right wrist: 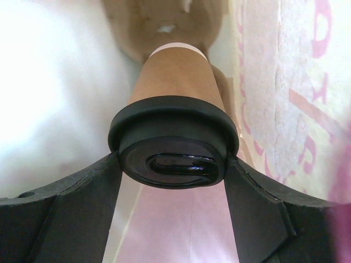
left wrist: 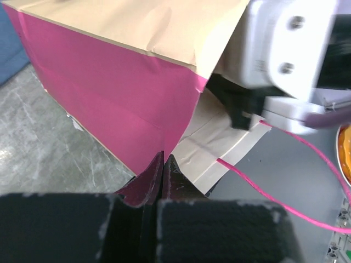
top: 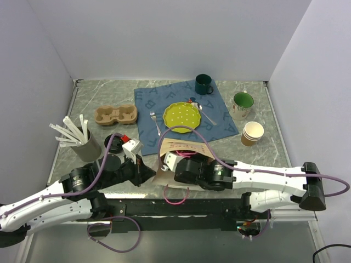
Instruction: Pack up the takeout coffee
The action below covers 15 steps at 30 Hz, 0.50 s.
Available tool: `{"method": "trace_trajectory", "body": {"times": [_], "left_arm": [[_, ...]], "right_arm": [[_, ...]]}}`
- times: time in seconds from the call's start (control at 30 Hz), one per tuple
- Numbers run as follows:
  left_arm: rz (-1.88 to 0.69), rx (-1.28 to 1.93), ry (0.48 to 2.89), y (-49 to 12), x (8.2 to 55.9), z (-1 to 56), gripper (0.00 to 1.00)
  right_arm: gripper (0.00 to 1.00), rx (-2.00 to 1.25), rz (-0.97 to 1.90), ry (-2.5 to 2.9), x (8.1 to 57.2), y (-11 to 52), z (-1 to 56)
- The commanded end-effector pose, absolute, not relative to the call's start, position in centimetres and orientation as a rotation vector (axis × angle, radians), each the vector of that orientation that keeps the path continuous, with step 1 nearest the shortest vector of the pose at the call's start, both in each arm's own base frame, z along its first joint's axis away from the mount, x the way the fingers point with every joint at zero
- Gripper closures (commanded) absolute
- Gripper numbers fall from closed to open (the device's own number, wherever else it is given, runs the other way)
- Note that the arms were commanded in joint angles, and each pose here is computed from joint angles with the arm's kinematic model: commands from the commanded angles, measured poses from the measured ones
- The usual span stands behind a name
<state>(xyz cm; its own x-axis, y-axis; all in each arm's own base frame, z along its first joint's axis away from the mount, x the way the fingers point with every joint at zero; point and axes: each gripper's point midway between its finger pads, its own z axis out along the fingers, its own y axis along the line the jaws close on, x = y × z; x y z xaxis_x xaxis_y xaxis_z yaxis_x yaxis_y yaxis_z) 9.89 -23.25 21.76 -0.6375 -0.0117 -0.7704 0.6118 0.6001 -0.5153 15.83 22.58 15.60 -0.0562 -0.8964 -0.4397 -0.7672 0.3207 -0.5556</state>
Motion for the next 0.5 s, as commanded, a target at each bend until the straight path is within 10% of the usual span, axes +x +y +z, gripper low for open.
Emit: {"method": "trace_trajectory", "body": {"times": [0.0, 0.47], "left_arm": [[-1.017, 0.476, 2.018, -23.4, 10.5, 24.1, 0.99], [-1.049, 0.499, 2.016, -24.0, 10.1, 23.4, 0.99]], "right_arm": [[0.72, -1.475, -0.088, 1.870, 14.6, 23.1, 18.1], [0.72, -1.536, -0.234, 1.890, 14.9, 20.8, 16.8]]}}
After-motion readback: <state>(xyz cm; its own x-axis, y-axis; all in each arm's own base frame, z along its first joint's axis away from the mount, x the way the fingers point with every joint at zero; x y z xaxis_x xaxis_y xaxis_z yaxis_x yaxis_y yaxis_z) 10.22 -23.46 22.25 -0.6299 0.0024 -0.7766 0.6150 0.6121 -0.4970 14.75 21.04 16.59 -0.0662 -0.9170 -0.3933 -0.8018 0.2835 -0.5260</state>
